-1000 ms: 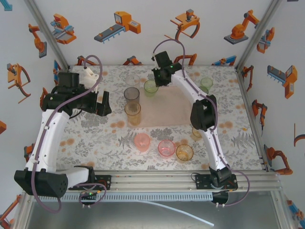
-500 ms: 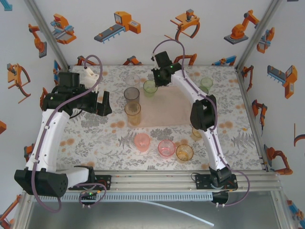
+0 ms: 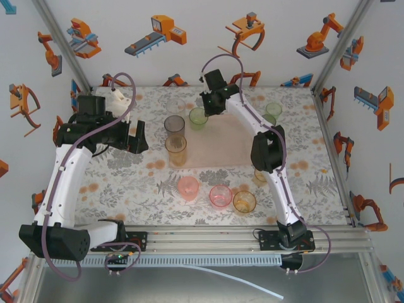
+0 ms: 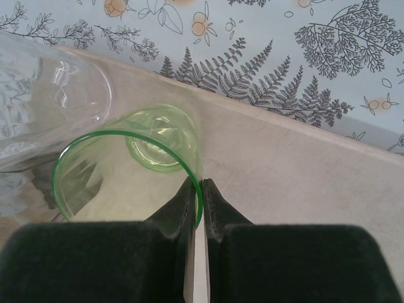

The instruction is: Place the glasses into the tray

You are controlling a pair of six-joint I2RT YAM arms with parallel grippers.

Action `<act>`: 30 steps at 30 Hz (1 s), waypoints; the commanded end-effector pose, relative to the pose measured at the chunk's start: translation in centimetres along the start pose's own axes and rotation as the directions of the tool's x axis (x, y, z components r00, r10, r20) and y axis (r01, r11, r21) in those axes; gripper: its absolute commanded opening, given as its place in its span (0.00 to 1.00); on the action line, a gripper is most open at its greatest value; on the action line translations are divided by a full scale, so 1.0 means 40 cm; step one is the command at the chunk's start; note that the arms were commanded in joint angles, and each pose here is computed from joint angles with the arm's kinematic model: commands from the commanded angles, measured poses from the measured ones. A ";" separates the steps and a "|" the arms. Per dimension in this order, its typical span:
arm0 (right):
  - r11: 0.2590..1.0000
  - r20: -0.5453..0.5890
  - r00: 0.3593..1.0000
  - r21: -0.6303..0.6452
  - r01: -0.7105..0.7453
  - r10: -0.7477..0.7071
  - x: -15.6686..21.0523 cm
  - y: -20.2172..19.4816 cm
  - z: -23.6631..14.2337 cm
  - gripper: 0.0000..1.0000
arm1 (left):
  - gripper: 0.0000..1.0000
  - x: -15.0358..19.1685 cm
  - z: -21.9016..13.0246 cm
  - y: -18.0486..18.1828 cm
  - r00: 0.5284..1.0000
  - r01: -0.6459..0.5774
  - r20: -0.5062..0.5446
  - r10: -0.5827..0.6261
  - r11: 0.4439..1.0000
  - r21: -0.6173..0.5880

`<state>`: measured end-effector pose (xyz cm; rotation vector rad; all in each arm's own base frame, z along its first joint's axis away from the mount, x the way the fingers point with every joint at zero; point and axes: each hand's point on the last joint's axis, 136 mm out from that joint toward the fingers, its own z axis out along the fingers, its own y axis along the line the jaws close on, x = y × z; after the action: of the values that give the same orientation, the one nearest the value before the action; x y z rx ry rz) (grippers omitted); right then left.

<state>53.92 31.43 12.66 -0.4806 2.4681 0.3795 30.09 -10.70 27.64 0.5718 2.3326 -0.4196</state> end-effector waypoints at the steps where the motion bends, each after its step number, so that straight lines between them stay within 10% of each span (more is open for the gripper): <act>1: 0.999 0.031 0.999 -0.027 -0.017 0.018 -0.029 0.005 -0.002 0.12 | 0.97 -0.012 -0.006 -0.006 1.000 0.008 0.017 -0.008 1.000 0.018; 30: 0.999 0.085 0.996 -0.048 -0.024 0.028 -0.081 0.021 -0.052 0.38 | 0.97 -0.015 -0.009 -0.008 1.000 0.003 0.022 -0.004 1.000 0.020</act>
<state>54.43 32.30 14.32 -0.4666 2.4293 0.4378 30.09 -10.71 27.63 0.5721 2.3327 -0.4206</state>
